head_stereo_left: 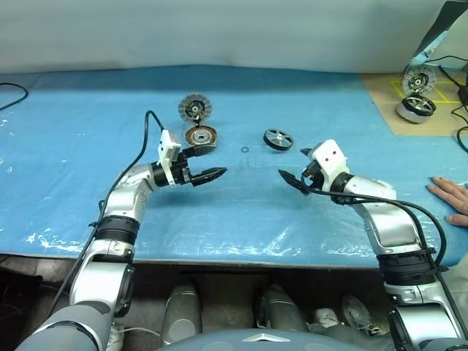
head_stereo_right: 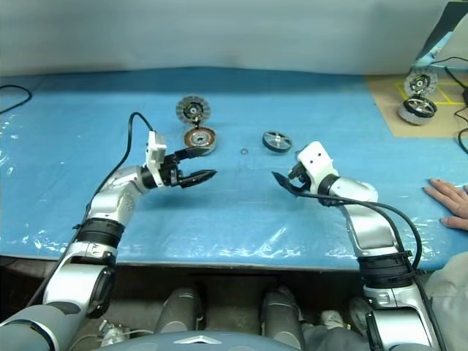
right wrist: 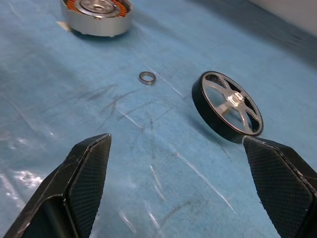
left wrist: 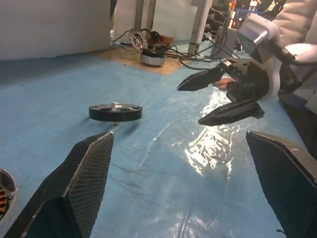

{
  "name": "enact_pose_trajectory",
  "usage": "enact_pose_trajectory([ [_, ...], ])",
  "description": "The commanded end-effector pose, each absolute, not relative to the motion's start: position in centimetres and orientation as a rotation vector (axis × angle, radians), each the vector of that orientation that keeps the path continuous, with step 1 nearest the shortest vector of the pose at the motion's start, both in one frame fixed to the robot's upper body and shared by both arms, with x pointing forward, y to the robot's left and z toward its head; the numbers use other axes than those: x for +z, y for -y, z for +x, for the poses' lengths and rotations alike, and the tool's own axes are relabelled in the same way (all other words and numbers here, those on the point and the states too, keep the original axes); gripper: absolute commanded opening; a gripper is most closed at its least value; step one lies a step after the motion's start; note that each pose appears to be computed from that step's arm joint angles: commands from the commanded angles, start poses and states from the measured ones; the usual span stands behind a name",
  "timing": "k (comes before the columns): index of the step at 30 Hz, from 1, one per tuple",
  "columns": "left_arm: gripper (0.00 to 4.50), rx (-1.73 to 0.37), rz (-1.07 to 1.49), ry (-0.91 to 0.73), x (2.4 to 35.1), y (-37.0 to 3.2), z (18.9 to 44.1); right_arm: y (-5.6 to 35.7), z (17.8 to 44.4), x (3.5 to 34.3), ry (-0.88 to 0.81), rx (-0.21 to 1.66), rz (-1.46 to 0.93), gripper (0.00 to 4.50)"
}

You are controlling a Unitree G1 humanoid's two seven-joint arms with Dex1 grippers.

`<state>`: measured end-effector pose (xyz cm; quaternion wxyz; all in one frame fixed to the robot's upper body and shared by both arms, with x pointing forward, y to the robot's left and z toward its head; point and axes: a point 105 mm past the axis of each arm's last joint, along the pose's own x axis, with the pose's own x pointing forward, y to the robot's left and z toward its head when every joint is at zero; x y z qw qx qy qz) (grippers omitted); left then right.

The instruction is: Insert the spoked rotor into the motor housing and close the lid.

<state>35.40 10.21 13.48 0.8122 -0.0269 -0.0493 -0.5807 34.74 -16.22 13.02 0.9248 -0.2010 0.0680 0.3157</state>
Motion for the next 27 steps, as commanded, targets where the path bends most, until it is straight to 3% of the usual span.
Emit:
enact_pose_trajectory([
  [1, 4.47, -1.284, -0.054, 0.130, 14.7, -10.2, 34.8, 16.3, 35.0, 15.5, -0.070, 0.655, -0.455, 4.47],
  [20, 4.47, -1.268, -0.040, 0.100, 13.9, -10.3, 35.2, 17.2, 34.9, 14.2, -0.088, 0.585, -0.489, 4.47],
  [27, 4.47, -1.261, -0.043, 0.109, 14.1, -10.0, 35.5, 17.2, 35.3, 15.0, -0.059, 0.561, -0.485, 4.47],
])
